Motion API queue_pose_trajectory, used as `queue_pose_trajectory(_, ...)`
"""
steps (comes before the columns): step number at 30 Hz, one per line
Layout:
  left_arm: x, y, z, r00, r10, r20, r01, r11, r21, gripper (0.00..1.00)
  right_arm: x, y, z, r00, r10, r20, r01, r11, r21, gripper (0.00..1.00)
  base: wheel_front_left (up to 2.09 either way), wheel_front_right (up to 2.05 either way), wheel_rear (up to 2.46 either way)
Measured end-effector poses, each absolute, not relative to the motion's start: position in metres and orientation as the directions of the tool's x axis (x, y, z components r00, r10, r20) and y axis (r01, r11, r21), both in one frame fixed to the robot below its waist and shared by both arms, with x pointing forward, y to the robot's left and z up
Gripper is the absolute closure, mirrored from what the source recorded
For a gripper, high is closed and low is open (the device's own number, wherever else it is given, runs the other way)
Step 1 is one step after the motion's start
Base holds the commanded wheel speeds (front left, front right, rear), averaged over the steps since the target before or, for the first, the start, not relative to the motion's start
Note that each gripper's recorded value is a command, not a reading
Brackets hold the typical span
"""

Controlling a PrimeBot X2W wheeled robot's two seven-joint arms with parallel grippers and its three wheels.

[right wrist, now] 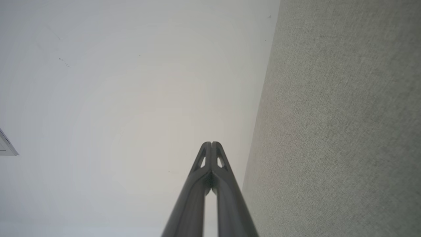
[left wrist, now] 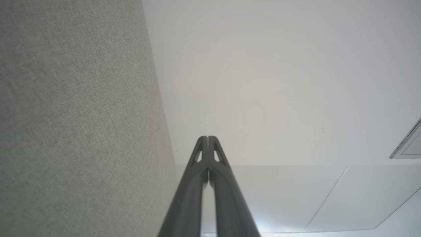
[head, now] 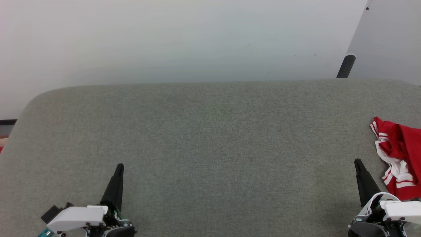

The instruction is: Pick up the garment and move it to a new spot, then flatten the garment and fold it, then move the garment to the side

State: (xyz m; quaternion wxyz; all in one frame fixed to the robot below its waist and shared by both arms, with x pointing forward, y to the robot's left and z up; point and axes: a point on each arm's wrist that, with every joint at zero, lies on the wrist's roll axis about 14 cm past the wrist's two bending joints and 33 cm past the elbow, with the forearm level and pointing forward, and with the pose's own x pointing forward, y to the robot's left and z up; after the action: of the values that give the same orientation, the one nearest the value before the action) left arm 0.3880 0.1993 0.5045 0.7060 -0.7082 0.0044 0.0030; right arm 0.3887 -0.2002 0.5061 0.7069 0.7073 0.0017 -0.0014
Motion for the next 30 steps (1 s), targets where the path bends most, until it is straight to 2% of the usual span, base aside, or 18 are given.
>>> queue_pose_trajectory(30, 0.3880, 0.1993, 0.5046, 1.000, -0.002, -0.010, -0.010, -0.003, -1.000, 1.00, 0.3887, -0.2002, 0.5061, 1.000, 0.000, -0.004, 0.004, 0.000, 1.000, 1.00, 0.00, 0.00, 0.00)
